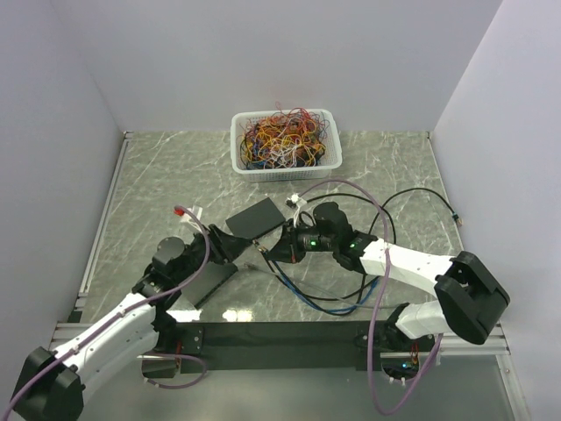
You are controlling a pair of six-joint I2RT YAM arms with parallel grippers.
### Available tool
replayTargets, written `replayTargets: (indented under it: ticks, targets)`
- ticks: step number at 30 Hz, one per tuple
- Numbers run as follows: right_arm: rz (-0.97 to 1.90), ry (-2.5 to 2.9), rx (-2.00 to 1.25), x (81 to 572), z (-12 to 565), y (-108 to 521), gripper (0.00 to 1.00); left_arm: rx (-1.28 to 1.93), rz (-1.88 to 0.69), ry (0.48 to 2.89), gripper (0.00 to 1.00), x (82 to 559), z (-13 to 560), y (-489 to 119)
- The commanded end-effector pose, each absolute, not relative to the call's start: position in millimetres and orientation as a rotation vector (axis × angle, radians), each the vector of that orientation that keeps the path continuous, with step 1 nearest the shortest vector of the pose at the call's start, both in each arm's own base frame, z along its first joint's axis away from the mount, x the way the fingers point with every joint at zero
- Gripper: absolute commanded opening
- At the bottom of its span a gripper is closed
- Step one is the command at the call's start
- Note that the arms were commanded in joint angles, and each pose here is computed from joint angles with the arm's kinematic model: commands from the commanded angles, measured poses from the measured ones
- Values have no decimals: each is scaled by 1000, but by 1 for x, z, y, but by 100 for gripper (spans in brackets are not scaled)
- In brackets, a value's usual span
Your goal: Insert the plug into the switch port
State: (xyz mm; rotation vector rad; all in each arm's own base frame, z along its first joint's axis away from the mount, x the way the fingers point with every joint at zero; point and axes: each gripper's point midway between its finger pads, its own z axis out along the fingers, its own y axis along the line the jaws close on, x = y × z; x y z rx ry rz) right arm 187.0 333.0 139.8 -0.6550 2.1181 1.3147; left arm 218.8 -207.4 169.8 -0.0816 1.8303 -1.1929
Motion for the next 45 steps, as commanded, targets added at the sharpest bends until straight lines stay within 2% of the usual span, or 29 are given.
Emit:
replayTargets:
  ticks: [1, 6, 17, 23, 26, 27, 29, 30, 33, 34, 35, 36, 37, 38, 40, 45]
  targets:
    - [1423, 1994, -711, 178, 168, 340, 0, 19, -1339, 1681, 58, 205, 204, -227]
    - [1465, 1934, -714, 175, 180, 342, 0, 15, -1377, 1625, 57, 199, 215, -232]
    - [1517, 1870, -729, 169, 195, 342, 0, 7, -1346, 1692, 52, 205, 200, -241]
    - [1523, 1878, -725, 169, 191, 344, 0, 10, -1371, 1661, 44, 201, 207, -246]
    - [1527, 1875, -717, 170, 191, 344, 0, 17, -1369, 1656, 32, 198, 210, -248]
    - [1530, 1868, -712, 169, 193, 344, 0, 24, -1369, 1663, 22, 197, 210, -249]
    - [1534, 1863, -706, 170, 195, 344, 0, 31, -1371, 1662, 13, 196, 211, -250]
    - [1538, 1866, -704, 170, 195, 345, 0, 30, -1372, 1664, 5, 195, 210, -251]
    - [1520, 1889, -696, 173, 193, 346, 0, 21, -1375, 1663, 1, 195, 214, -251]
    - [1487, 1898, -672, 181, 193, 346, 3, 8, -1364, 1692, 1, 196, 209, -251]
    - [1454, 1912, -662, 185, 192, 346, 12, -12, -1351, 1705, 1, 198, 209, -250]
    - [1388, 1955, -654, 189, 184, 341, 33, -27, -1341, 1716, 0, 200, 213, -251]
    - [1347, 1957, -642, 195, 188, 340, 41, -88, -1292, 1784, 1, 206, 201, -246]
    - [1258, 1963, -587, 208, 188, 334, 56, -128, -1260, 1824, 1, 209, 195, -244]
    - [1147, 2005, -575, 216, 183, 324, 61, -224, -1204, 1907, 1, 215, 188, -239]
    - [976, 2025, -532, 229, 180, 303, 61, -294, -1226, 1930, 0, 220, 190, -244]
